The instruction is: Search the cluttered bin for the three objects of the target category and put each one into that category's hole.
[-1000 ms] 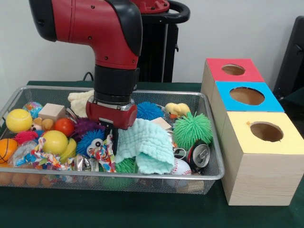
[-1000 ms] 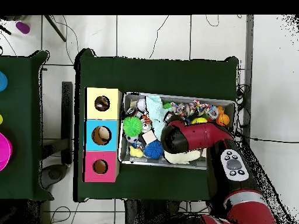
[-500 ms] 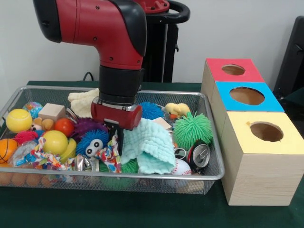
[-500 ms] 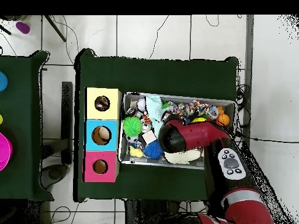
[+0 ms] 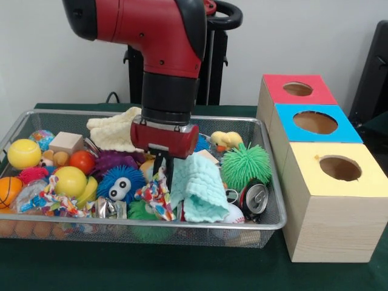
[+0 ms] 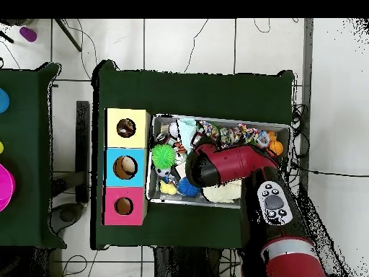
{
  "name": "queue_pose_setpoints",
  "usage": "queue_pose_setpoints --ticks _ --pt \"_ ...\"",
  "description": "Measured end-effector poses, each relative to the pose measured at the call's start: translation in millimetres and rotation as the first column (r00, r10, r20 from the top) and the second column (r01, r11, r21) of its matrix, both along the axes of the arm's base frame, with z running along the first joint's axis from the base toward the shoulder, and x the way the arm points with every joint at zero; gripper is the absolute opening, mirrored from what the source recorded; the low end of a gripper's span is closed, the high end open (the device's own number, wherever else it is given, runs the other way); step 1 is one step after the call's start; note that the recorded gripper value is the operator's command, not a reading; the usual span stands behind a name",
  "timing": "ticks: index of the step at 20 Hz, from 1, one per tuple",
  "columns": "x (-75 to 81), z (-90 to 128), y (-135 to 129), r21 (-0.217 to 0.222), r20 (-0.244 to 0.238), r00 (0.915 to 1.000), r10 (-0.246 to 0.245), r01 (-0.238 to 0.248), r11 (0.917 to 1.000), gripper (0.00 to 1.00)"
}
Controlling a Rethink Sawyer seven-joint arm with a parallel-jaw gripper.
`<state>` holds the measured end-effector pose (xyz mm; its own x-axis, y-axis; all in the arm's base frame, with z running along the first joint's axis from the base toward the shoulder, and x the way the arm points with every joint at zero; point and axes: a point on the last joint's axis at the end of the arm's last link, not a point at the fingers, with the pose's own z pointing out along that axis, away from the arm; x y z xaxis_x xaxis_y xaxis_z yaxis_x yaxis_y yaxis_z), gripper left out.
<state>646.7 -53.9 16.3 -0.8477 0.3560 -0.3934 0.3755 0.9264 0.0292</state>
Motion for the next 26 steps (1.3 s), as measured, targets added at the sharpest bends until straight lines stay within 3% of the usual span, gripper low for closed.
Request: queue_pose_setpoints --ticks 10,18,26 --pt "30.2 73.5 -9.1 -0.063 0.071 0.9975 -0.005 0.009 0.998 0.0" --pt "46.5 103.2 -9.6 -0.079 0.108 0.9942 -0.005 0.014 0.9967 0.0" --pt "51.1 123.3 -5.8 -0.093 0.101 0.9947 -0.018 0.028 0.9953 0.0"
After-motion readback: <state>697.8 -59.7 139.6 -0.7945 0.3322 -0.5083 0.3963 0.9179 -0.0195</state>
